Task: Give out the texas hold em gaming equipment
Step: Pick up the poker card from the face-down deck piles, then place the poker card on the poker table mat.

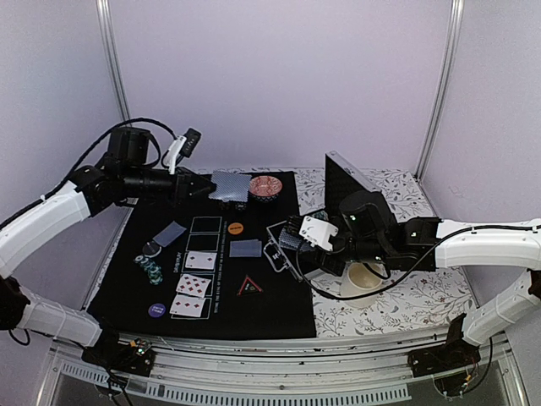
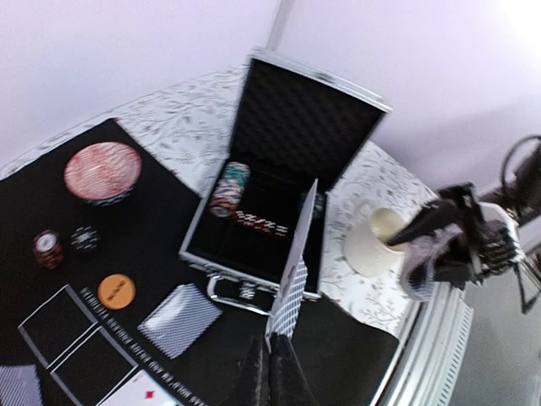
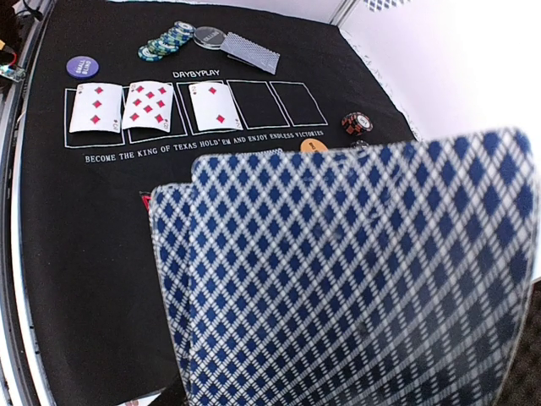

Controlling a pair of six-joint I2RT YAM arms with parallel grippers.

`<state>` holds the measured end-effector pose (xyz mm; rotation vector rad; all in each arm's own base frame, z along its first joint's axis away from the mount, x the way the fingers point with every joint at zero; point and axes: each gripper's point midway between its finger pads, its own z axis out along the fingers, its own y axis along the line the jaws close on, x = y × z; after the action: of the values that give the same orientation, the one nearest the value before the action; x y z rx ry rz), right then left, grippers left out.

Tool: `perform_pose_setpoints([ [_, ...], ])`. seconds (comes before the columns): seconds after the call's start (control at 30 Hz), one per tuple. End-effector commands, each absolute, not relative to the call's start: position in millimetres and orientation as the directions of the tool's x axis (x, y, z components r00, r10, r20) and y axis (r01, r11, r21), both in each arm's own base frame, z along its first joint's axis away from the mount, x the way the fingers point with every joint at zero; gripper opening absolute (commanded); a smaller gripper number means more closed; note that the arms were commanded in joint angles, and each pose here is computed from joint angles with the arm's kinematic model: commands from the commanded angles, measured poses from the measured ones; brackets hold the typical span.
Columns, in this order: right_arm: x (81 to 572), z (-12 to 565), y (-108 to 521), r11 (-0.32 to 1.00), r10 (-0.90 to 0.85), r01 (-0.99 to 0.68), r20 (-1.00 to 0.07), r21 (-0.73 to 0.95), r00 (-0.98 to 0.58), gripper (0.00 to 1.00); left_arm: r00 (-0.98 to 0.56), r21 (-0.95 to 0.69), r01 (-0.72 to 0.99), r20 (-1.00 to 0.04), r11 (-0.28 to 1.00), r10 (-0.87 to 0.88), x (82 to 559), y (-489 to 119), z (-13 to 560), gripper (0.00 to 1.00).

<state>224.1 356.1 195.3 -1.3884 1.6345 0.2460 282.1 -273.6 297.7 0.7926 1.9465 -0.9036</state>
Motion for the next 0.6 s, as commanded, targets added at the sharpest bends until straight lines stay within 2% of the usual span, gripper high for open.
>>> perform_pose_setpoints([
  [0.0, 224.1, 208.8, 357.4, 0.350, -0.633, -0.841, -0.766, -0.412, 0.112, 0.41, -0.606, -0.352, 0.618, -0.783, 0.703, 0.141, 316.4, -211.1, 265.1, 0.00],
  [0.33, 222.7, 210.0, 352.5, 0.354, -0.636, -0.839, -0.764, -0.412, 0.107, 0.41, -0.814, -0.423, 0.364, -0.578, 0.830, 0.062, 381.2, -137.9, 150.8, 0.00],
  [0.57, 222.9, 210.0, 353.9, 0.354, -0.633, -0.840, -0.767, -0.412, 0.109, 0.41, -0.894, -0.528, 0.299, -0.446, 0.795, 0.040, 392.5, -139.7, 101.6, 0.00],
])
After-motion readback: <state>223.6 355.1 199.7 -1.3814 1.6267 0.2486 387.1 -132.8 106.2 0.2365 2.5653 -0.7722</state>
